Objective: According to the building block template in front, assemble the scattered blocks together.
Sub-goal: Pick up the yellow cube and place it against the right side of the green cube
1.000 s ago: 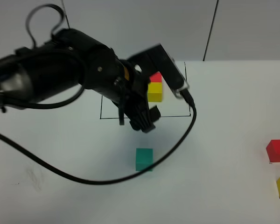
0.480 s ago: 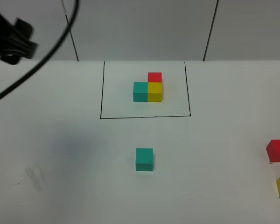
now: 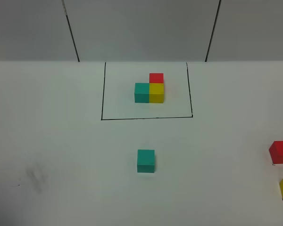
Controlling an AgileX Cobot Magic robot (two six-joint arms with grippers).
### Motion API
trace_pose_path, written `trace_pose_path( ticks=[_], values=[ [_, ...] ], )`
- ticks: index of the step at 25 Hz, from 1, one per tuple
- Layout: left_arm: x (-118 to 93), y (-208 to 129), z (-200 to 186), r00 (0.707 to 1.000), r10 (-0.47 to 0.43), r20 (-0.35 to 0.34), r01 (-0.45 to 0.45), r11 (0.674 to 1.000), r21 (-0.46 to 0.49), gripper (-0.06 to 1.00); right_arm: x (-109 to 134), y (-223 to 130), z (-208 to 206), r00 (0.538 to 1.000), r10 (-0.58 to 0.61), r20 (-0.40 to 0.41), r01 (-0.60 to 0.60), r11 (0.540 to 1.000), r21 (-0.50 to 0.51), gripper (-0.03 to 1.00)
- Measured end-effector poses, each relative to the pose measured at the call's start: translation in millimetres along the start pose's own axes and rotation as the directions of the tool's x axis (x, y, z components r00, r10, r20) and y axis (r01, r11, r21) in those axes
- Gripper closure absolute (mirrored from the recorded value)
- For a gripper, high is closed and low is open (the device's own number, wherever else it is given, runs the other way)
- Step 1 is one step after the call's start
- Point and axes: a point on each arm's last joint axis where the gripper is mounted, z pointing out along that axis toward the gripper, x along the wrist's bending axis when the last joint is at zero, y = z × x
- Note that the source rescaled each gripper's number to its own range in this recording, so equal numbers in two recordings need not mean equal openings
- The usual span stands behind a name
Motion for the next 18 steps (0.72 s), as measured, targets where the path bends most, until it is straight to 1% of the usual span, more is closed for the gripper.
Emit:
trace_pose_path(
  ticks=[2,5,7,9,11,13,18],
  values=[
    [16.5,-16.6,-23.7,0.999,-0.015,0.034,0.017,0.998,-0.054,0.14,0.0,0.0,0.0,1.0,0.0,0.0,0.0,1.0,0.0,0.21],
    [30.1,-40.6,-46.2,0.996,0.012,0.091,-0.002,0.994,-0.107,0.14,0.0,0.0,0.0,1.0,0.0,0.0,0.0,1.0,0.0,0.21],
    [33.3,-54.9,-57.0,0.988,0.006,0.153,0.013,0.992,-0.127,0.15,0.0,0.0,0.0,1.0,-0.001,0.0,0.001,1.0,0.0,0.21],
    [33.6,-68.5,-66.5,0.978,-0.004,0.209,0.033,0.99,-0.137,0.18,0.0,0.0,0.0,1.0,0.0,0.0,0.0,1.0,0.0,0.21],
    [29.7,-80.2,-70.2,0.977,0.006,0.215,0.022,0.992,-0.127,0.22,0.0,0.0,0.0,1.0,0.0,0.0,0.0,1.0,0.0,0.21],
    [21.5,-90.2,-72.0,0.98,0.032,0.198,-0.011,0.994,-0.105,0.25,0.0,0.0,0.0,1.0,0.0,0.0,0.0,1.0,0.0,0.22],
    [-4.0,-114.1,-73.7,0.985,0.047,0.164,-0.041,0.998,-0.042,0.26,0.0,0.0,0.0,1.0,0.0,0.0,0.0,1.0,0.0,0.22]
  ],
)
